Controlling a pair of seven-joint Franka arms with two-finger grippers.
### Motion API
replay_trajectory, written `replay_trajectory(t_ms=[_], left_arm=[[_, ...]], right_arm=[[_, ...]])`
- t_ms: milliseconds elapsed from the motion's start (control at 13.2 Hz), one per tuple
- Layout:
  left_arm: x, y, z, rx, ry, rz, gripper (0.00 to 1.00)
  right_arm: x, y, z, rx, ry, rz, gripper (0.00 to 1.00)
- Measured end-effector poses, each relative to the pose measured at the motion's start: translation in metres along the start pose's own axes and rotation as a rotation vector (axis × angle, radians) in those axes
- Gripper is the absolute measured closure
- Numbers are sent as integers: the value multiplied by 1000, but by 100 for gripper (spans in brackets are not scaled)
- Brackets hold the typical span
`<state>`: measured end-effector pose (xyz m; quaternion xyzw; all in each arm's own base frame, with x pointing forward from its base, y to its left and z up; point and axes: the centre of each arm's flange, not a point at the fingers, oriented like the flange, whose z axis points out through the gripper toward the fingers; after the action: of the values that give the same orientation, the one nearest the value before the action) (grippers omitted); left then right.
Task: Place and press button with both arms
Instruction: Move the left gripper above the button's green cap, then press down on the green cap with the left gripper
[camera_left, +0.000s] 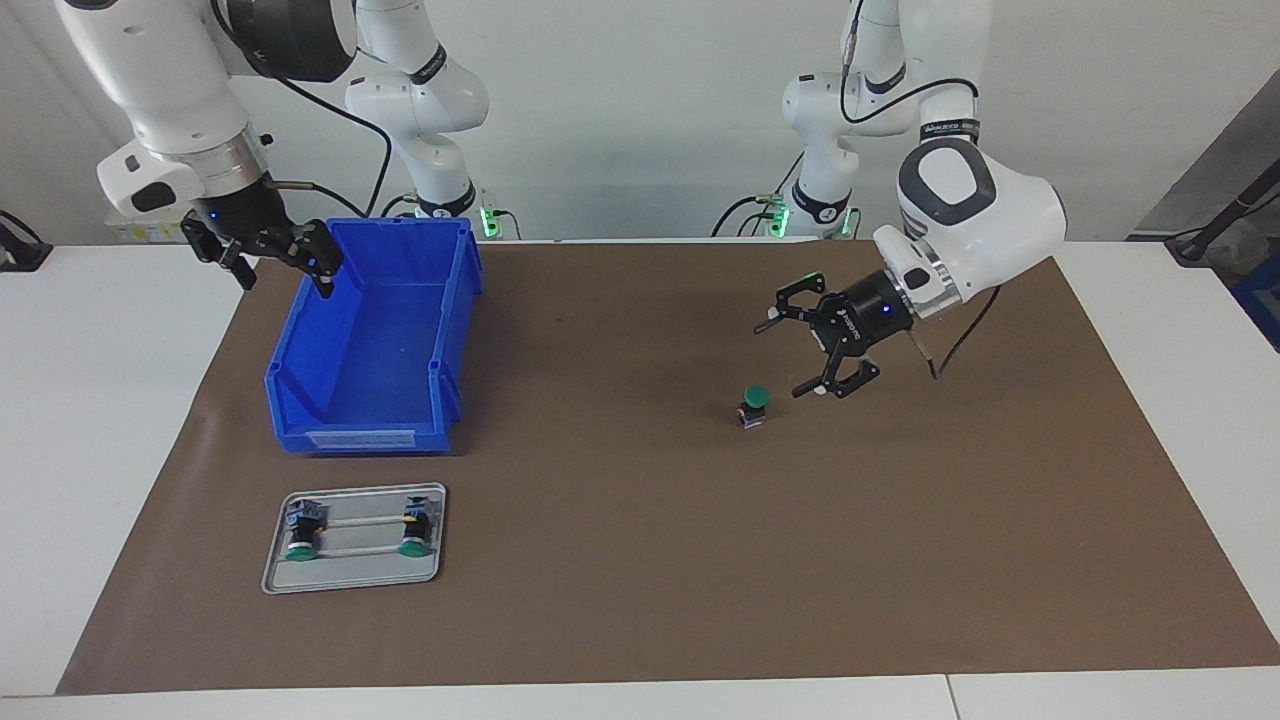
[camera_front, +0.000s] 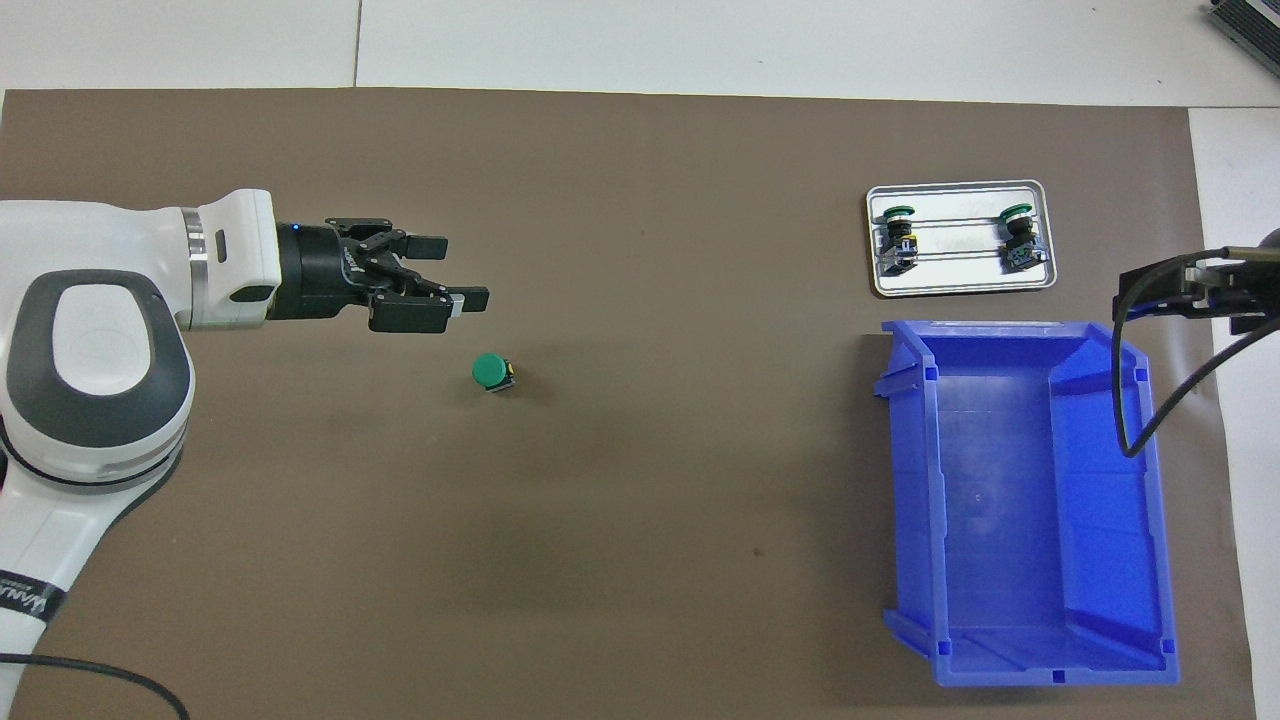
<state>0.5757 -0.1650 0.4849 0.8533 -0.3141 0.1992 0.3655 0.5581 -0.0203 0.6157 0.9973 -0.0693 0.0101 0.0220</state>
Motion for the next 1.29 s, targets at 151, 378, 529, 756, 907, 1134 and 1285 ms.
replay_trajectory(t_ms=[151,378,529,756,907,1134,1285], left_arm=[[0,13,-2,117,-136,-62,0],[1,48,22,338,-320,-147,0],[0,68,42,429,-365,-203,0],[-10,75,57,477,-369,-349,5],[-15,72,59,541,-374,-408,30],[-19,77,72,634,-366,-490,46],[-19,76,80,648,-342,-524,73]], right_arm=[[0,0,0,0,0,0,0],[0,0,0,0,0,0,0],[0,0,0,0,0,0,0],[0,0,0,0,0,0,0],[0,0,0,0,0,0,0],[0,0,0,0,0,0,0],[0,0,0,0,0,0,0]])
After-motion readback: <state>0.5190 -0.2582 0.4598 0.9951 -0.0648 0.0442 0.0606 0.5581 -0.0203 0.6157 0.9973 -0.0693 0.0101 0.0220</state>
